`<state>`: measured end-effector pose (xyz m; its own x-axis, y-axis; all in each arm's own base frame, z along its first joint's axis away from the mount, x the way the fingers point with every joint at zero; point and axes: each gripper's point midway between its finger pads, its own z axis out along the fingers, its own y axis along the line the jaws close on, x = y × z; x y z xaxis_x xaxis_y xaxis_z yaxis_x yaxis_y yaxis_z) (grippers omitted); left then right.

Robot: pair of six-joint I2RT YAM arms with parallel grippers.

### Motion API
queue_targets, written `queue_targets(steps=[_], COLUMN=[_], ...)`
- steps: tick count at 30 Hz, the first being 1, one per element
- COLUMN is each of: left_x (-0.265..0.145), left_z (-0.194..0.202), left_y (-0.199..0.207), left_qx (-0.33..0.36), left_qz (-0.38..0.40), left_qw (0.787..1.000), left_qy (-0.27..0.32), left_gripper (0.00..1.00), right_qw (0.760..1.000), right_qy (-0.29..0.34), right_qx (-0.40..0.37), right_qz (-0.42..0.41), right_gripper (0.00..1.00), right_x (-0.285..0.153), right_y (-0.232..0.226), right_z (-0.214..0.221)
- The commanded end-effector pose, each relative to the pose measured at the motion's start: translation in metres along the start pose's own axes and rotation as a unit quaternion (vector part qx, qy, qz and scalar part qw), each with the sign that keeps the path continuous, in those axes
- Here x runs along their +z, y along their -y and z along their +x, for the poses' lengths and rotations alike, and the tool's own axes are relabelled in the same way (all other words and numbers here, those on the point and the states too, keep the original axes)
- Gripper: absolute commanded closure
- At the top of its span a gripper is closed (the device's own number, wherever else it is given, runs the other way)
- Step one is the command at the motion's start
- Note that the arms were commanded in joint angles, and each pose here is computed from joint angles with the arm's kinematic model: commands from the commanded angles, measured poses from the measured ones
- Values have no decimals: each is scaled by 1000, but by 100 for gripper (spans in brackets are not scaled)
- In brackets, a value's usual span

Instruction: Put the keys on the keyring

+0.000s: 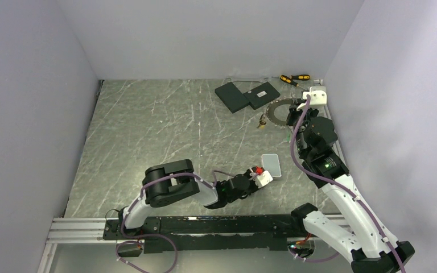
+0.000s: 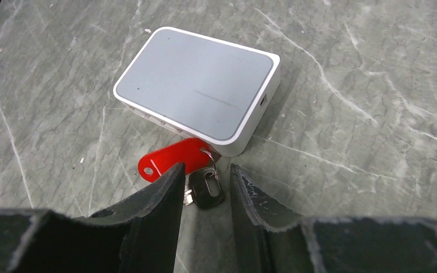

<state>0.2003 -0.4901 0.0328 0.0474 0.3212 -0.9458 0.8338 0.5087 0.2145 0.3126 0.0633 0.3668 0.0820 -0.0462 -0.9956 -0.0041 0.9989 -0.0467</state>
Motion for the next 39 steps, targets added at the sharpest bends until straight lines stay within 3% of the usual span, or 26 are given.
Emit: queue_targets(steps=[1,14,23,29,39], left_x=[9,15,17,15,-2], left_z=[-19,-18,-16,-19,-41], left_y=[-2,-6,-9,-11,-17], left_qx=[6,9,14,12,0], left_qz=[-14,-32,-40,-43,-40], left_qw=[999,999,999,998,998], left_qy=[33,33,33,38,51], left_gripper=[60,62,78,100,100], right_qw=[998,999,999,999,999], right_qy=[48,46,44,45,44], right_qx=[27,28,28,28,26], right_qz=[-4,-8,-9,-8,-8], right_gripper=[100,100,100,100,100], right_x=[0,0,1,0,-1], right_y=[0,-2,-3,-2,-1], right_z=[-28,-26,-25,-24,-24])
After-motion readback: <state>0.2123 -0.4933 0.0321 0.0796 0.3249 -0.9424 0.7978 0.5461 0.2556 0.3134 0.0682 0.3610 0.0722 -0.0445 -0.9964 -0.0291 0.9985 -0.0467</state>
